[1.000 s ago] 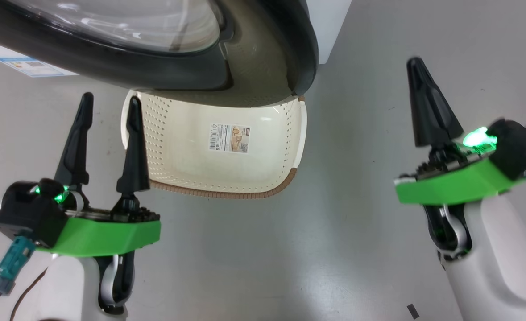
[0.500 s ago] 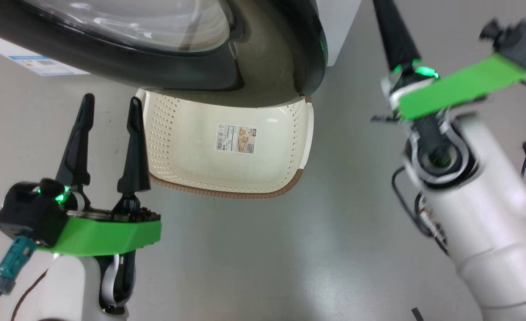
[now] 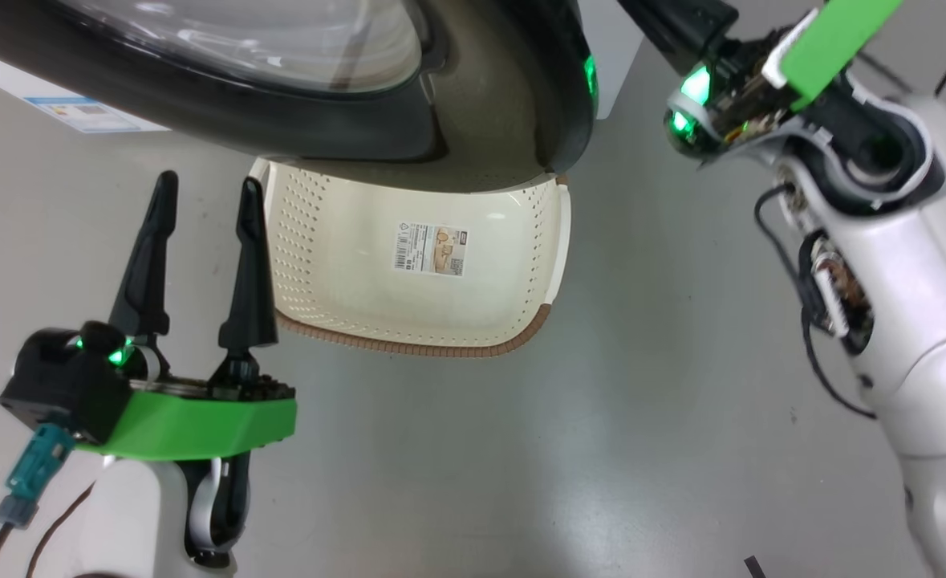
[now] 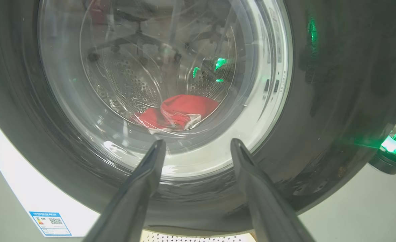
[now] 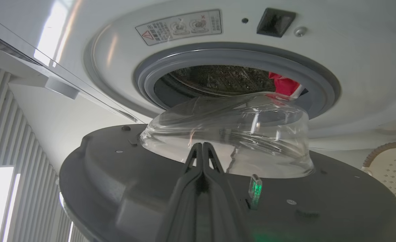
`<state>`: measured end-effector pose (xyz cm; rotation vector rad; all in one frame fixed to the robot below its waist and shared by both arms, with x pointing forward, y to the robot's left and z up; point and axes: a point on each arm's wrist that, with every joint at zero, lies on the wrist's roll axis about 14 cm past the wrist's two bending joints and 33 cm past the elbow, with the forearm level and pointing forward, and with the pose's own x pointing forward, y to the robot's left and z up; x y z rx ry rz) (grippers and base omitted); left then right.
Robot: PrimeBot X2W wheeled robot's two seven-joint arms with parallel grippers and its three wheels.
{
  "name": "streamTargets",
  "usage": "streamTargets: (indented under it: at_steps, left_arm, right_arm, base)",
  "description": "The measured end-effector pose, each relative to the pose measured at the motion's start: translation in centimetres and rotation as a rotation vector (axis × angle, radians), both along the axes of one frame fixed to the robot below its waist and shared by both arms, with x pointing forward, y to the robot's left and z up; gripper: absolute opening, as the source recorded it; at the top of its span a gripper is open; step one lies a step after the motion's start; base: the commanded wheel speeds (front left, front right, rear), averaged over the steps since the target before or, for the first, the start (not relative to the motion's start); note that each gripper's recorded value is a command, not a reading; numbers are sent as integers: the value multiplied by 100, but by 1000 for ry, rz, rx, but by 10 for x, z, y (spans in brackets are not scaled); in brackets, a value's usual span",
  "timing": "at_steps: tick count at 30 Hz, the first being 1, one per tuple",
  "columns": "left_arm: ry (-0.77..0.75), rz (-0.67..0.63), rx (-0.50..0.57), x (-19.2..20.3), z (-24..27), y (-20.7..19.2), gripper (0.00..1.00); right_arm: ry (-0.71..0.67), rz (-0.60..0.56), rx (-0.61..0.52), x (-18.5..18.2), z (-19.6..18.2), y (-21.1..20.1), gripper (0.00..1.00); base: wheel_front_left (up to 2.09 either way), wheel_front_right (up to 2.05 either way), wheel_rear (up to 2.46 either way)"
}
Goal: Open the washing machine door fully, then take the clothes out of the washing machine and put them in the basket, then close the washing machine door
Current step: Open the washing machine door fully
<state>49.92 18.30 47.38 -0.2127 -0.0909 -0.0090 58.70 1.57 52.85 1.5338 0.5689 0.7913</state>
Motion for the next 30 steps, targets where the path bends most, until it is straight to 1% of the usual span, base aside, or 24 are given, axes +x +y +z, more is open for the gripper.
streamTargets:
  at_steps: [2, 6, 12, 22, 30]
  left_arm:
    - [1, 0, 1, -1, 0, 0, 100]
    - [3, 9, 5, -2, 1, 2, 100]
    - [-7, 16, 10, -5, 6, 5, 100]
    - [-34, 50, 19, -16, 24, 15, 100]
    - [-39, 98, 21, -36, 34, 28, 100]
  right_arm:
    - [-9, 45, 14, 0, 7, 4, 0]
    - [-24, 125, -11, -4, 8, 9, 0]
    - [-63, 275, -34, -26, 15, 26, 0]
    - [-95, 416, -58, -65, 20, 45, 0]
    - [-109, 515, -75, -96, 22, 62, 0]
  base:
    - [0, 0, 0]
    - [0, 0, 0]
    - [0, 0, 0]
    - [0, 0, 0]
    - [0, 0, 0]
